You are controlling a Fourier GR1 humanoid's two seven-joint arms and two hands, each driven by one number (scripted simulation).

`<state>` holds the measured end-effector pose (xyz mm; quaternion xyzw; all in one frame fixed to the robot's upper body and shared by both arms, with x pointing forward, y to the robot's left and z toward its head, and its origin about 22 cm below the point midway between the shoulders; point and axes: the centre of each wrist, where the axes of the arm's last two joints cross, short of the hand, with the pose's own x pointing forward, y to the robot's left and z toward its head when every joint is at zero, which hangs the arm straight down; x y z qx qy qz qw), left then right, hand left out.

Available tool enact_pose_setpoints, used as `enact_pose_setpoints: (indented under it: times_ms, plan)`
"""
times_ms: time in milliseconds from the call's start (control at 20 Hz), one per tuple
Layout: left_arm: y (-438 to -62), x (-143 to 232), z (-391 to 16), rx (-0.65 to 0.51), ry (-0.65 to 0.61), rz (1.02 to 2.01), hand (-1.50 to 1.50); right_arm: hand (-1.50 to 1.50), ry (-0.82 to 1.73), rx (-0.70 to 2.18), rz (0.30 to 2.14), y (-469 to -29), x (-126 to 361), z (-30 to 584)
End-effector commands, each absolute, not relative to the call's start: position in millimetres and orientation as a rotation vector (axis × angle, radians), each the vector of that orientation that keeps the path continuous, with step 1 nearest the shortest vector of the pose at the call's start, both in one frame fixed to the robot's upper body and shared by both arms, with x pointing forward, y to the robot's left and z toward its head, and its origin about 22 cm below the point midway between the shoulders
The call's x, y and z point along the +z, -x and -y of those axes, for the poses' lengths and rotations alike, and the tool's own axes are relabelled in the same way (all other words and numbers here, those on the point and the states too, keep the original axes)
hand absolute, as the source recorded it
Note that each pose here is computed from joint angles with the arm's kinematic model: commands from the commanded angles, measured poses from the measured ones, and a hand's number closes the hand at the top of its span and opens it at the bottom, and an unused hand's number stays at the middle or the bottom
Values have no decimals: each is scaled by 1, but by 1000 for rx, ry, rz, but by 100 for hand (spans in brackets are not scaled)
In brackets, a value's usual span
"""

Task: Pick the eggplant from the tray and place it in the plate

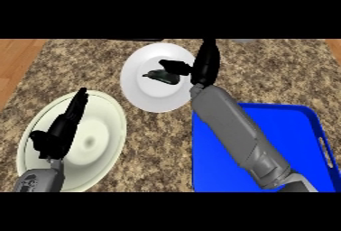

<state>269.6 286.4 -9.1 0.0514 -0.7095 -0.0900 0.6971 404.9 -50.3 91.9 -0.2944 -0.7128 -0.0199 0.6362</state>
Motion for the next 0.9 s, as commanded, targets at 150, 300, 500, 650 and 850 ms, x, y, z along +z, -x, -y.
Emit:
enact_pose_setpoints:
  times_ms: [150, 300, 500, 650, 850]
  plan:
    - [-258, -14, -313, -162, -136, 1533, 0, -150, 540, -160, 1704, -383, 48, 109]
    - [-258, -19, -285, -147, -141, 1519, 0, -150, 502, -129, 1713, -373, 23, 129]
    - [-259, -26, -309, -134, -144, 1529, 0, -150, 448, -41, 1774, -362, 1, 184]
    - [-246, -16, -312, -164, -157, 1521, 0, -150, 430, -15, 1751, -362, 0, 211]
    - [-258, -19, -289, -151, -138, 1528, 0, -150, 459, 33, 1735, -359, -24, 201]
